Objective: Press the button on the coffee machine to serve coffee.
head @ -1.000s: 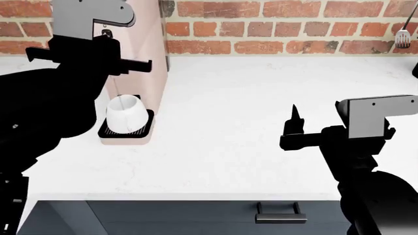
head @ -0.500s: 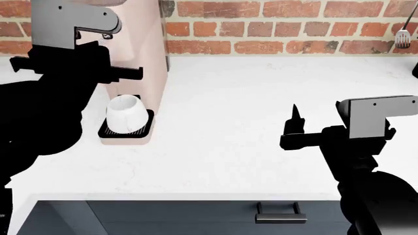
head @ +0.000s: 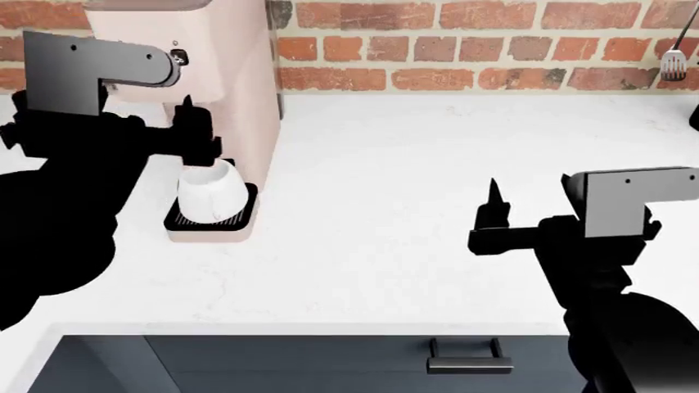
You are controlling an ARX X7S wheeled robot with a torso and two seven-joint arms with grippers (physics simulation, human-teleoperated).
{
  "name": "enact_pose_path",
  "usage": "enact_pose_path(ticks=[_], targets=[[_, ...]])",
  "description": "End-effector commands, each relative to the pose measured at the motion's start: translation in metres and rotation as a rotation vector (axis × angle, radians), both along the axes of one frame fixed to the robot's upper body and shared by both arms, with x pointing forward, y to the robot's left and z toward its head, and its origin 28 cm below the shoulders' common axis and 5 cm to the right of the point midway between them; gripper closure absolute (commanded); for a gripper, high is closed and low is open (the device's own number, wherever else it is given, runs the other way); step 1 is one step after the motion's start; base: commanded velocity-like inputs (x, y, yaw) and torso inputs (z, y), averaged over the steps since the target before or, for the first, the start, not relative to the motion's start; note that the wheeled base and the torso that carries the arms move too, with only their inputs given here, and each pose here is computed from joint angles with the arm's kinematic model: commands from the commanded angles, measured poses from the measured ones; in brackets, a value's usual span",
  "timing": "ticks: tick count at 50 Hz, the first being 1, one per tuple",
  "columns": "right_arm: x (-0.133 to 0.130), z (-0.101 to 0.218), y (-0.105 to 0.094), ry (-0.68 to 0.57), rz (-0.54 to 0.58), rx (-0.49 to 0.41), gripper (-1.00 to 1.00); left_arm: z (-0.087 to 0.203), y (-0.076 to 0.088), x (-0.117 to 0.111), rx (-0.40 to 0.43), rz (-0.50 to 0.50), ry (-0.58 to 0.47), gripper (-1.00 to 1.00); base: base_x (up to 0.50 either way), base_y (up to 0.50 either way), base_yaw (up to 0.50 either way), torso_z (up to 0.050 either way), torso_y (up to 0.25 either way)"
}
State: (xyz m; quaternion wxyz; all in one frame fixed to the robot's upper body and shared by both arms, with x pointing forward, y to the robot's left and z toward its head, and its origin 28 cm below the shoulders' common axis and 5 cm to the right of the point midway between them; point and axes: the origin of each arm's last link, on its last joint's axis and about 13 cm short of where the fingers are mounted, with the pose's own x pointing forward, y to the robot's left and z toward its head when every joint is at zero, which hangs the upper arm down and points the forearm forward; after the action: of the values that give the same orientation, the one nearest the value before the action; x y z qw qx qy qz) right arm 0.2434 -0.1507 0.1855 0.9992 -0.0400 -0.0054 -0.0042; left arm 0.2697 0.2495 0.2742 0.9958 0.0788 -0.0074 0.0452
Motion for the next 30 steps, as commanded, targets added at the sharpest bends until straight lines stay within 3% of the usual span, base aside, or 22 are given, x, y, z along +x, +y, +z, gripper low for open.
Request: enact_pose_path(ticks=[1,10,30], targets=[[-0.002,-0.002,0.000,-0.003,-0.006,0.007,-1.00,-0.011,0.011,-0.011,-0.046,-0.061,-0.007,-1.00,0.00,0.00,0.00,0.000,0.000],[-0.003,-0.003,0.001,-0.007,-0.002,0.008,-1.00,-0.034,0.020,-0.012,-0.045,-0.048,0.007,-1.00,0.00,0.00,0.00,0.000,0.000],[-0.005,-0.008,0.000,0.007,-0.009,0.010,-1.00,-0.054,0.043,-0.018,-0.027,0.060,0.043,-1.00,0.00,0.00,0.00,0.000,0.000]])
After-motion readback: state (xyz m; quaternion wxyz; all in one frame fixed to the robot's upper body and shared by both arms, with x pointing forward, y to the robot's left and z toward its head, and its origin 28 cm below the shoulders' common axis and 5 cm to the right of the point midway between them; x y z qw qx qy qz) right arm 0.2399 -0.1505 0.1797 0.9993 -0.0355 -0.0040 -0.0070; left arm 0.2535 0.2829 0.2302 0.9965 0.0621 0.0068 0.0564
